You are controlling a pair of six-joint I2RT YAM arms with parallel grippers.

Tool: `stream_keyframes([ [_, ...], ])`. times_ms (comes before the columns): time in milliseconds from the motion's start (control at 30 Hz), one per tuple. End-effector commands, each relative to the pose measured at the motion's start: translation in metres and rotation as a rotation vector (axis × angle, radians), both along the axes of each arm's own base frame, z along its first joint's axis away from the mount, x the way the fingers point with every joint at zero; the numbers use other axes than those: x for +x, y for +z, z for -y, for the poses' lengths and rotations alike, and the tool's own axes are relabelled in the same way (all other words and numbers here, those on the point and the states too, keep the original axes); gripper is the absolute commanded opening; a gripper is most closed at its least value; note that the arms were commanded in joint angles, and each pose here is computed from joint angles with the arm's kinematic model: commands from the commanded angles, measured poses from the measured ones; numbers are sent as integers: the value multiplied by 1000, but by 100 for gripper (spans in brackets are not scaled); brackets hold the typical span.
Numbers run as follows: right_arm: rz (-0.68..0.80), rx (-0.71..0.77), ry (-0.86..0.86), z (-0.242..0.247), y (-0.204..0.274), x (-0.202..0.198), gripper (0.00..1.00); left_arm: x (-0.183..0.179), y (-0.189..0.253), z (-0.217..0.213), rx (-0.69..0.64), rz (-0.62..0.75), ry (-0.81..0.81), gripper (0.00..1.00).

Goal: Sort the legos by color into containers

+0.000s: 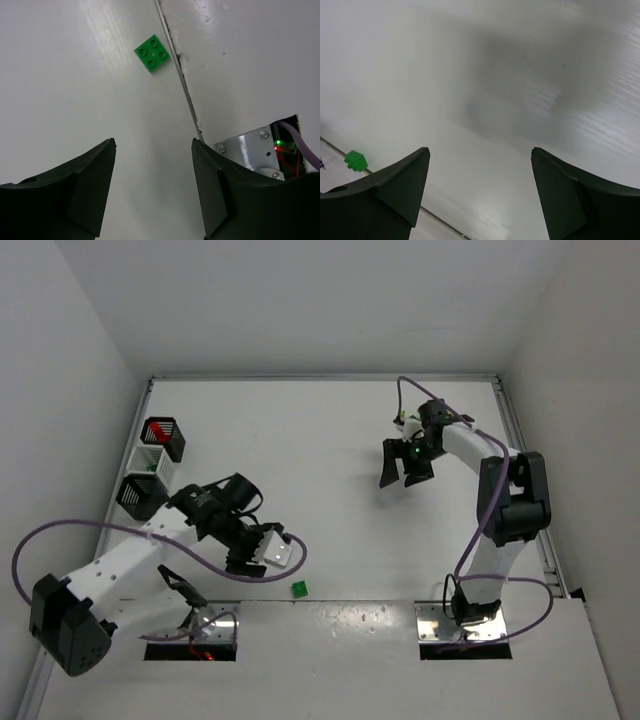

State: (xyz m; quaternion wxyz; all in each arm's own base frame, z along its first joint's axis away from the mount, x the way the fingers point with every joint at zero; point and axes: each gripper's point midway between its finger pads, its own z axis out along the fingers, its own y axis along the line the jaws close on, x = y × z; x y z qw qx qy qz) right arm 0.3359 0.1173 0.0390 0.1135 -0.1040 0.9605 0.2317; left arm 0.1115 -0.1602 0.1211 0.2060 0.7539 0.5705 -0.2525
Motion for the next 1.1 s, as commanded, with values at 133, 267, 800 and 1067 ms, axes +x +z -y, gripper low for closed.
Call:
stream_keyframes([
  [133, 85, 75, -33, 8, 31, 16, 83, -9, -2, 74, -37, 148, -424, 68],
  [267, 89, 84, -30, 10, 32, 17, 83, -15, -18, 99, -2, 248, -542, 68],
  [800, 62, 133, -27, 8, 34, 18, 83, -52, -76, 94, 115, 292, -843, 70],
  [1067, 61, 143, -24, 7, 38, 18, 83, -29, -97, 92, 164, 320, -829, 73],
])
